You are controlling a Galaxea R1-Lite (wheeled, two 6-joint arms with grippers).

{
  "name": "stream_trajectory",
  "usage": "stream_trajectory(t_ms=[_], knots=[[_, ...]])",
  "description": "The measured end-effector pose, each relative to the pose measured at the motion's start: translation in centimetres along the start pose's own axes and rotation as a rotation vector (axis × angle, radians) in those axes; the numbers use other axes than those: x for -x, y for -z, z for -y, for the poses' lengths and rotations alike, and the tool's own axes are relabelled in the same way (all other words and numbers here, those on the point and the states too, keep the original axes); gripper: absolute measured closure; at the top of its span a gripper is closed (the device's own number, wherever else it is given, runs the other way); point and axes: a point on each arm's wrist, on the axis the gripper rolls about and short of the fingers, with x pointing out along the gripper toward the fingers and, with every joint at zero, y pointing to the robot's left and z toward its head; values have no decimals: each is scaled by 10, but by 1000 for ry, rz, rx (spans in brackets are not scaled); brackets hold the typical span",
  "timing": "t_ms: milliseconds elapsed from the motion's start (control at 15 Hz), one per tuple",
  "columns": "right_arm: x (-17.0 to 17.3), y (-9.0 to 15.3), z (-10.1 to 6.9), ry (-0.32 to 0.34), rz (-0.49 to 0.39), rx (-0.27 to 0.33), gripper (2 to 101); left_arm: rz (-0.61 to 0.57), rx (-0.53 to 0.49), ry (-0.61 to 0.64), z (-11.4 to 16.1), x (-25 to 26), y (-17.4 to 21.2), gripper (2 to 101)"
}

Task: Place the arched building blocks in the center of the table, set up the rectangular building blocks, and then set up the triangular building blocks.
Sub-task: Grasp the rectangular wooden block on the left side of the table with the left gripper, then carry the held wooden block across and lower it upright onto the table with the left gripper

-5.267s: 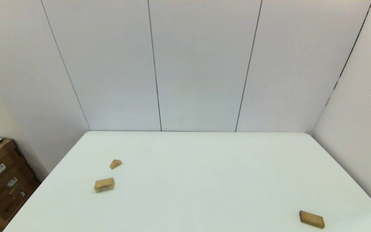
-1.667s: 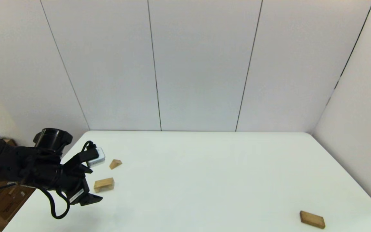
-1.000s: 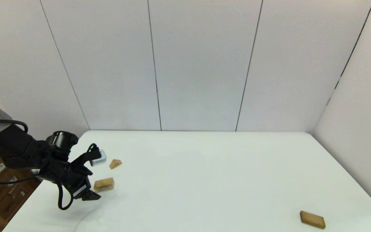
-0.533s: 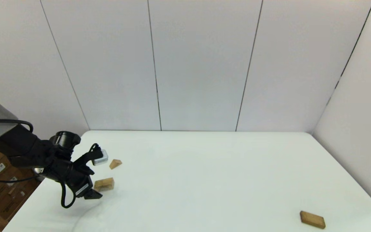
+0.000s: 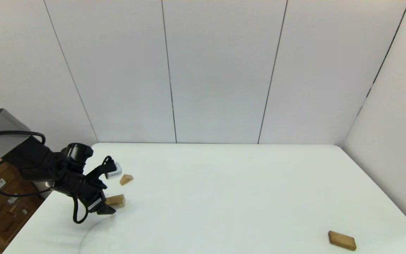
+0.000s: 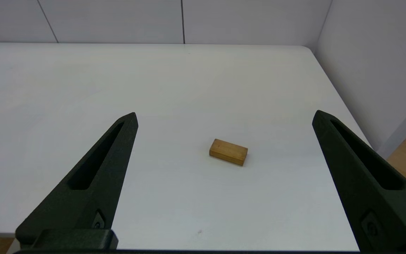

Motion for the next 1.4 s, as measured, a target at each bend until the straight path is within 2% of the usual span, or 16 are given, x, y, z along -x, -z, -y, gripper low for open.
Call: stream_trajectory(t_ms=[67,333,533,600,1067,1200,1400], knots=[[0,0,0,0,0,0,43,0,-2,2,0,-1,-1,54],[0,0,0,0,0,0,43,3,-7,4,1,-2,-2,402],[0,0,0,0,0,0,43,4,-8,5,1,-3,-3,583],[0,0,0,0,0,0,43,4,-9,4,1,-3,-3,775],[0,0,0,0,0,0,43,10,-15,7,3,0,-5,773],[0,0,0,0,0,0,43,48,-55,22,11,7,-21,773],[0,0,0,0,0,0,43,85,-183,84,45,18,-66,773]])
